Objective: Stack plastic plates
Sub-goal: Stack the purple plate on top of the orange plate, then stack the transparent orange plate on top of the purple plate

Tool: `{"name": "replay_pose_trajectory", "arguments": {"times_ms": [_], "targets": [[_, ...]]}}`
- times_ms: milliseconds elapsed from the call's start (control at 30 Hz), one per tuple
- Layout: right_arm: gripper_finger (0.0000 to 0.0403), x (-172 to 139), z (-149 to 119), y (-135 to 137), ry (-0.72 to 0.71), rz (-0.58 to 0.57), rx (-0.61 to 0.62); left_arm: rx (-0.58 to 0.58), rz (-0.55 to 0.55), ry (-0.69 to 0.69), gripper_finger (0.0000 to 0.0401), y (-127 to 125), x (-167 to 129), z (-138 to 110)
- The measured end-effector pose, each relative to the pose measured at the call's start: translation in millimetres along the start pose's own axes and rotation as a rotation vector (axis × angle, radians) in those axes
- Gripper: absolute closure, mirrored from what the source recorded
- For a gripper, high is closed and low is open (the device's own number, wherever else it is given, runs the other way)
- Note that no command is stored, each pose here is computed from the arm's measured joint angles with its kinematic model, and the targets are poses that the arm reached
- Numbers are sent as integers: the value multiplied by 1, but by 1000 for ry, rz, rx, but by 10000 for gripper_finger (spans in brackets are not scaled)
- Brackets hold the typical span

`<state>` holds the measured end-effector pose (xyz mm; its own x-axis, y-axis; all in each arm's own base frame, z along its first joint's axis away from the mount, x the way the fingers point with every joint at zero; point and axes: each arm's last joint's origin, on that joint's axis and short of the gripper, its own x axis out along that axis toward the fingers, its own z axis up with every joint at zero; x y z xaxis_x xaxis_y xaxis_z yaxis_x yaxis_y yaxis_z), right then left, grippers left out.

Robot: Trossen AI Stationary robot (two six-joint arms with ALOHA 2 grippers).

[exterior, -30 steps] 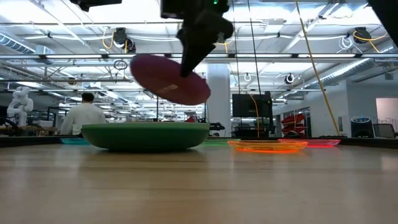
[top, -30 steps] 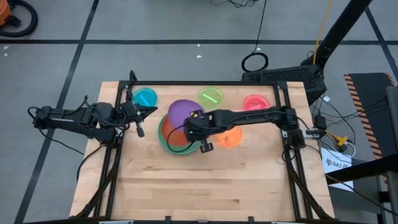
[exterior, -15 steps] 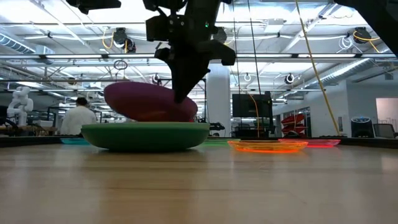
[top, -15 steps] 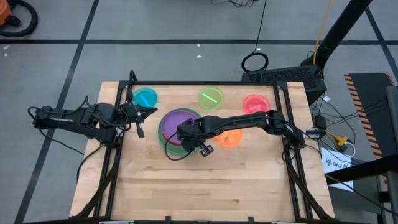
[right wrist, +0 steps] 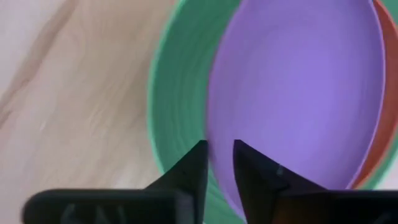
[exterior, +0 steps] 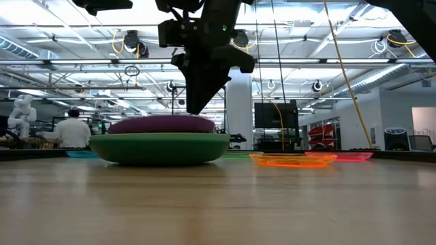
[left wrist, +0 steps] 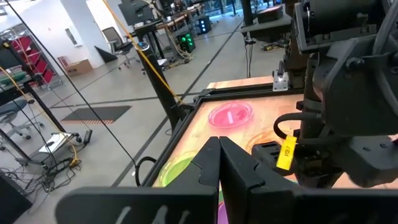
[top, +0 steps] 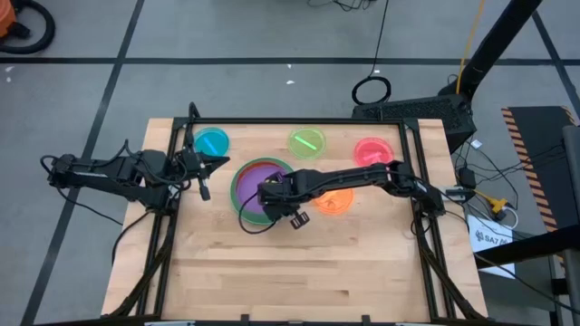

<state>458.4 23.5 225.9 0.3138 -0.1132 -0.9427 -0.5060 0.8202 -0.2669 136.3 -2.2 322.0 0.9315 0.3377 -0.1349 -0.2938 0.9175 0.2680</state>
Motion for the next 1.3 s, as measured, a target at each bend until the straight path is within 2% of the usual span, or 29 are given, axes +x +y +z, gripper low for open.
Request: {"name": "replay_pose_trajectory", "arguments": {"times_ms": [200,367,667,833,1033,1300], "targets": [[277,-3,1,-2,-16,-15,105,1,-2,8,397,0,0,-1],[263,-3,-2,-2,2,-7,228,-2,-4,18,397,0,0,-2],[295,-27,-26,-8,126,33,472,-24,-8,36,397,-1,0,-4],[316,-44,-41,-5,188,108,506,-24,-15,73,397,-2,0,-8],[339,-56,-62,2,117,82,537,-58,-17,90,397,-2,0,-9],[356,-56,-112,22,-89,2,661,-101,-38,219,397,-8,7,-21]]}}
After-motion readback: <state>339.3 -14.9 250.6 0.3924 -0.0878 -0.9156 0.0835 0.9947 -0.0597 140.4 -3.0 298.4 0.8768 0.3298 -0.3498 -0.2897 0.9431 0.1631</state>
